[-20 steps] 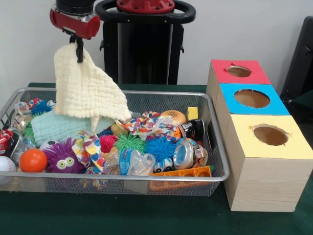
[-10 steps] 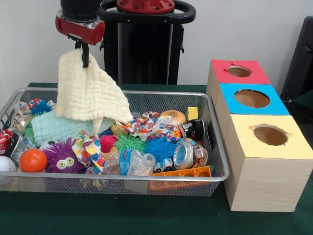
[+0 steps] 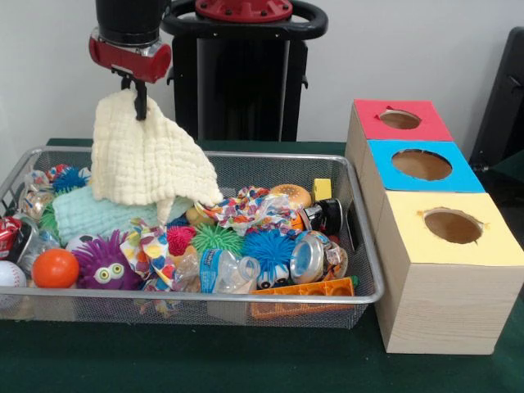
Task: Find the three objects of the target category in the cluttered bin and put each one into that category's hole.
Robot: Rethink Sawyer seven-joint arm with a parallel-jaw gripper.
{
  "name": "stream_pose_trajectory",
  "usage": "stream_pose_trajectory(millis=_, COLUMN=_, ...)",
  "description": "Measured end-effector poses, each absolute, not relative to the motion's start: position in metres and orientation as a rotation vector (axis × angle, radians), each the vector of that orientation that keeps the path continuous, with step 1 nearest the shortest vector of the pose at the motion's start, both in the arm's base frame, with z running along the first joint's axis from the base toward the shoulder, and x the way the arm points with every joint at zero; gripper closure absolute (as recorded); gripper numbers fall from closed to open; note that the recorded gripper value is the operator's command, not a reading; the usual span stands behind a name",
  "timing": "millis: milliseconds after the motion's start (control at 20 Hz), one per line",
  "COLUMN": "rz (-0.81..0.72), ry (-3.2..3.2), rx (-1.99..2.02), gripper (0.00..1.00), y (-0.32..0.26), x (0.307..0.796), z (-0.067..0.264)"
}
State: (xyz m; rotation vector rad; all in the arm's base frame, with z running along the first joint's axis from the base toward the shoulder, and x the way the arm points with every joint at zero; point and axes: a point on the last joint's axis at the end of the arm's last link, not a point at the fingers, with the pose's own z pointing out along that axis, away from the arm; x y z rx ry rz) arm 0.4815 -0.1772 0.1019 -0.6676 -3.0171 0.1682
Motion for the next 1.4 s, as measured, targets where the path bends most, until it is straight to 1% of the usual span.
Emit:
stream_pose_trajectory(millis=350, rz=0.136, ry=-3.037, rx=-0.708, gripper=0.00, y=-0.190, x=0.485, z=0.101)
stream_pose_trajectory(millis=700, rz=0.116, ry=-3.050, rx=-0.702, gripper=0.00, y=-0.189, x=0.490, z=0.102)
stream_pose_trajectory(millis=900, rz=0.105, ry=-3.076, rx=-0.688, gripper=0.00, y=-0.182, x=0.498, z=0.112)
stream_pose_trajectory(millis=1150, rz=0.009, ry=-3.135, rx=-0.706, gripper=0.00, y=-0.161, x=0.521, z=0.133)
stream_pose_trajectory(millis=1400, rz=-0.095, ry=-3.219, rx=-0.704, gripper=0.00, y=-0.141, x=0.538, z=0.137)
